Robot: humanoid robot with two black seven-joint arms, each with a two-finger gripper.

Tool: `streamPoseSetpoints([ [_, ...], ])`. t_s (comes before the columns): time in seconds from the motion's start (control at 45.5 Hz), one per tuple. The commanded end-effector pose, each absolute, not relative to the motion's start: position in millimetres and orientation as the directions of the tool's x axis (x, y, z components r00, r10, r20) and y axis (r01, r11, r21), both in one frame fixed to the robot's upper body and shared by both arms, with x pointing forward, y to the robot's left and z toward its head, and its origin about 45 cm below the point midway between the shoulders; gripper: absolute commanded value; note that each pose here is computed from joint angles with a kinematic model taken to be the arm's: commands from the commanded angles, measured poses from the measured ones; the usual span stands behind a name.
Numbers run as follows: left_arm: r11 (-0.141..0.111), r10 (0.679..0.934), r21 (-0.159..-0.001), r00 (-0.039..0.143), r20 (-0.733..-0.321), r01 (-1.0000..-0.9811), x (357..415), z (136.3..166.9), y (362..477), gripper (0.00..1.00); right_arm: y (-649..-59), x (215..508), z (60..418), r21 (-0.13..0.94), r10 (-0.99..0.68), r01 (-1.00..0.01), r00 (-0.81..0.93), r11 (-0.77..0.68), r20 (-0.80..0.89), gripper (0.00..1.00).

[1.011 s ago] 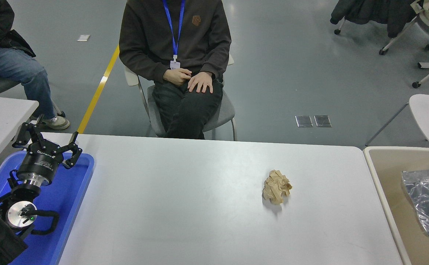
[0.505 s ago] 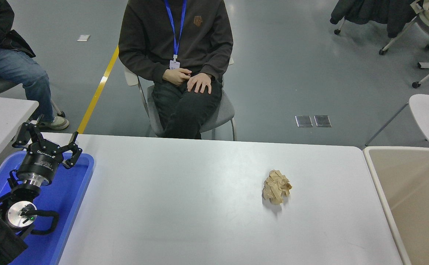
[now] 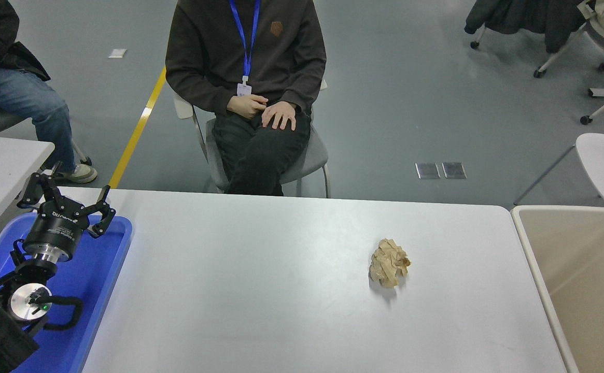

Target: Clean the table surface

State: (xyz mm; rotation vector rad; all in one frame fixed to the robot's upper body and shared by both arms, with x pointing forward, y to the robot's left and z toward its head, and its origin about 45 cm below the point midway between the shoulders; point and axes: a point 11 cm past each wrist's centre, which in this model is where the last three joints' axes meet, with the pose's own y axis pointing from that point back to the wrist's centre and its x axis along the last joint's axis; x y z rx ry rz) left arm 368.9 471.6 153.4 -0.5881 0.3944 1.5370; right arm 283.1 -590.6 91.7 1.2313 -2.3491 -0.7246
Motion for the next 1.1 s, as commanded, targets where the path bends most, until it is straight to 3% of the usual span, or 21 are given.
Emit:
streamPoseSetpoints([
  [0.0, -0.061, 0.811, -0.107, 0.013, -0.585, -0.9923, 368.8, 153.3, 471.9, 1.00, -584, 315, 134, 0.491, -0.826, -0.757, -0.550, 0.431, -0.124, 0.98],
  [0.396, -0.060, 0.811, -0.108, 0.015, -0.585, -0.9924, 368.9, 153.4, 471.5, 1.00, -517, 357, 178, 0.275, -0.817, -0.931, -0.347, 0.240, -0.460, 0.99],
  [0.681, -0.060, 0.811, -0.108, 0.015, -0.585, -0.9924, 368.9, 153.4, 471.5, 1.00, -480, 367, 182, 0.174, -0.829, -0.983, -0.144, 0.058, -0.540, 0.99],
  [0.923, -0.060, 0.811, -0.108, 0.015, -0.585, -0.9924, 368.9, 153.4, 471.5, 1.00, -468, 373, 202, 0.016, -0.824, -0.999, 0.019, -0.034, -0.567, 0.99],
  [1.077, -0.060, 0.811, -0.108, 0.015, -0.585, -0.9924, 368.9, 153.4, 471.5, 1.00, -432, 377, 194, -0.043, -0.776, -0.992, 0.121, -0.120, -0.619, 0.99],
])
